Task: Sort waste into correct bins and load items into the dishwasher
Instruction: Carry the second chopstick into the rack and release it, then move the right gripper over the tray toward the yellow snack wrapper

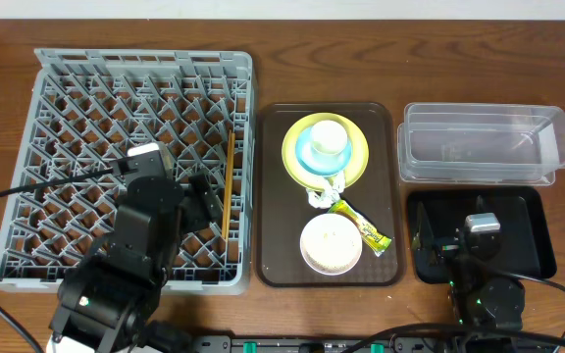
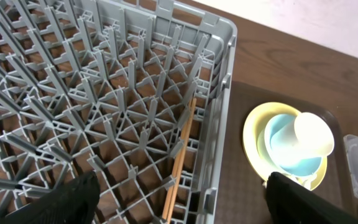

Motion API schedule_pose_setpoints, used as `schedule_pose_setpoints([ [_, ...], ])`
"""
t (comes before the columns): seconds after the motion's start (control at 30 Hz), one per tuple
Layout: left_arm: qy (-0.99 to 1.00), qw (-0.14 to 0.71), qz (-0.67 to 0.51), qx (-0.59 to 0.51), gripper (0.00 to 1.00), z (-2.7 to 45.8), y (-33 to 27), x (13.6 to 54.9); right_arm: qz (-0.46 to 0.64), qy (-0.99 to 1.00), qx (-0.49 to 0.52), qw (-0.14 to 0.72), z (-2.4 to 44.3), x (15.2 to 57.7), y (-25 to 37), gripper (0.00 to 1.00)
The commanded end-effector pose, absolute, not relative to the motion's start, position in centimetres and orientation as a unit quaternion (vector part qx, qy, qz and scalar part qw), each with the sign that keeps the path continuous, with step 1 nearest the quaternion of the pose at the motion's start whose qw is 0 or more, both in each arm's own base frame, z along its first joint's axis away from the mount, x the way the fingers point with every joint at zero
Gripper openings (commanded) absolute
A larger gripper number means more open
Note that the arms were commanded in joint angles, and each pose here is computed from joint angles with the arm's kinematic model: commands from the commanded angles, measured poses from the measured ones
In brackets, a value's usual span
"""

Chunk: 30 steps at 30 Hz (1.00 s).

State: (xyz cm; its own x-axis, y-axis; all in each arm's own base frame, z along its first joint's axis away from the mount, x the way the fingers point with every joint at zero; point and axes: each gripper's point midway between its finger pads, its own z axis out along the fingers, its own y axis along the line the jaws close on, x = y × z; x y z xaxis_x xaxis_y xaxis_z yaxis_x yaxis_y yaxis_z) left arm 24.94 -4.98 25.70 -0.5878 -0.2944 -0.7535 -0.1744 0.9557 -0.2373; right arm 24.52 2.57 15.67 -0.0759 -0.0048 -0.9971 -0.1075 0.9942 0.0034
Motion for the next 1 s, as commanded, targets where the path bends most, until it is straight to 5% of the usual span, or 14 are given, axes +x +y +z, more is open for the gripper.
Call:
schedule_pose_setpoints([
  [0.0, 0.885, 0.439, -0.062, -0.144, 0.88, 25.94, -4.49, 25.04, 0.042, 0.734, -0.045, 0.676, 15.51, 24.48, 2.92, 0.99],
  [0.97, 0.888, 0.433, -0.058, -0.144, 0.99, 25.60, -4.56, 25.22, 0.042, 0.734, -0.045, 0.676, 15.51, 24.48, 2.91, 0.99],
])
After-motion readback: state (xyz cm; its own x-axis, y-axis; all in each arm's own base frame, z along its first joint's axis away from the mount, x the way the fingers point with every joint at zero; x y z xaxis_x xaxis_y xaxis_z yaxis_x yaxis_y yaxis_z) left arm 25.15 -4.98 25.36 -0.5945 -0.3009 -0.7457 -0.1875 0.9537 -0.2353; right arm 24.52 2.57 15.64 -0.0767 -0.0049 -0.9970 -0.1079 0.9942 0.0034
